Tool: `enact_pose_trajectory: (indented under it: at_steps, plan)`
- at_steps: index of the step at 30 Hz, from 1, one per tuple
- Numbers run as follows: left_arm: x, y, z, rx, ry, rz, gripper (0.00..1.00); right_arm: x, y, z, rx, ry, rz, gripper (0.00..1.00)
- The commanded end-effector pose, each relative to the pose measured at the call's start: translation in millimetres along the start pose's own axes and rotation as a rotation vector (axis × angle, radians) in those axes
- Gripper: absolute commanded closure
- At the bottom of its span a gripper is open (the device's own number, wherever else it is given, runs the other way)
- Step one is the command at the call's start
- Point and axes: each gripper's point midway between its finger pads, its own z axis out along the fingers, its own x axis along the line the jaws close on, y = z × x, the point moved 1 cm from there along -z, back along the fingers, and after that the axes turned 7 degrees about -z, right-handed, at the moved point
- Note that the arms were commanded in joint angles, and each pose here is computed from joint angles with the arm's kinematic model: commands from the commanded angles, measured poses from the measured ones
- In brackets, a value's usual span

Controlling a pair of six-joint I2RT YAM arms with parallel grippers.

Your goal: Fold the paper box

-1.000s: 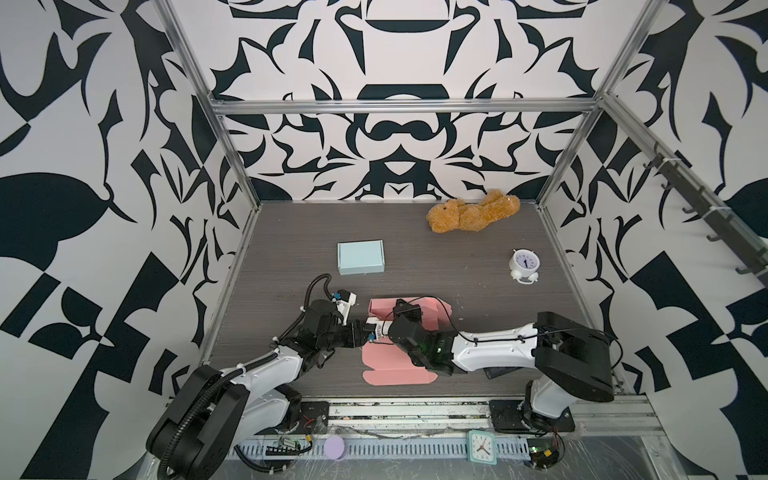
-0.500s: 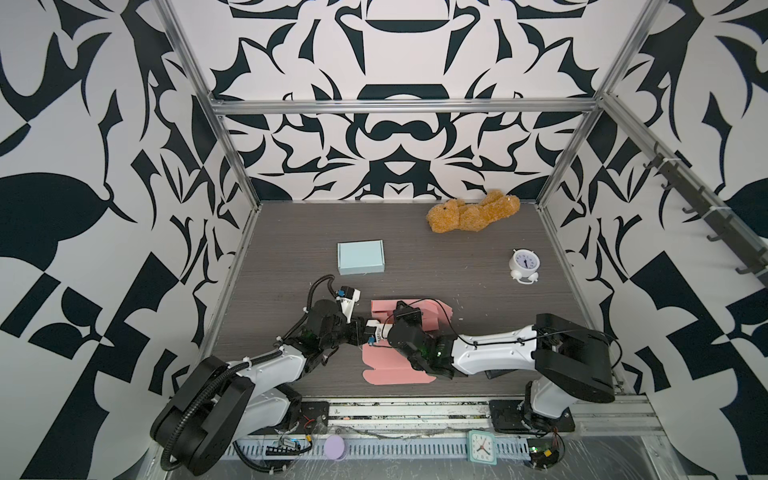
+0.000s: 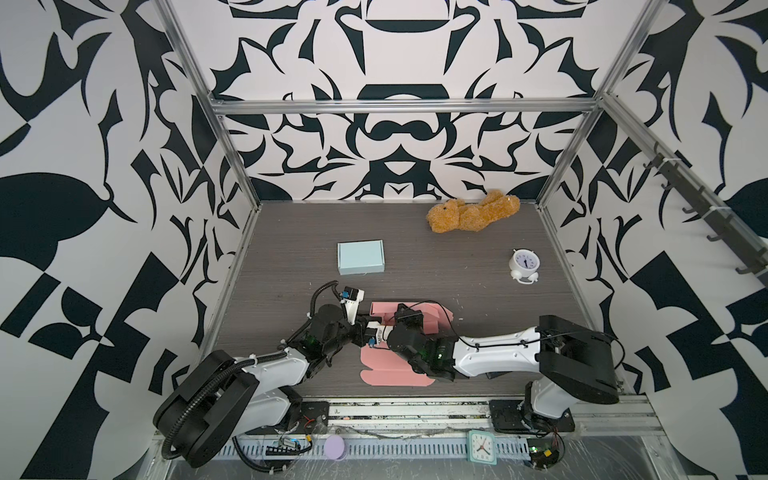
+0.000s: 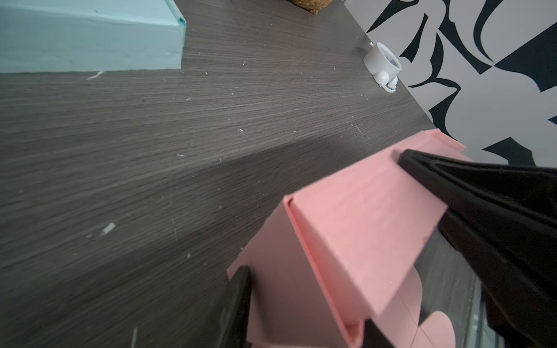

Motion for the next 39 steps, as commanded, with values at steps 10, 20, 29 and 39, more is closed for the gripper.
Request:
enact_pose_trajectory:
  at_steps: [10,20,29,39]
  plan:
    - [9,4,-2,-0.065,0.073,0.075,0.74,-10,17,-13,-0.056,-0.001,0.055,0.98]
    - [7,5,-1,-0.069,0.087,0.112,0.8,-10,21,-22,-0.072,0.007,0.096,0.79]
    - [7,9,-1,-0.079,0.104,0.143,0.82,-26,18,-51,-0.181,0.099,0.322,0.47]
    - [-1,20,1,-0.096,0.111,0.199,0.82,-89,40,-97,-0.42,0.279,0.681,0.23]
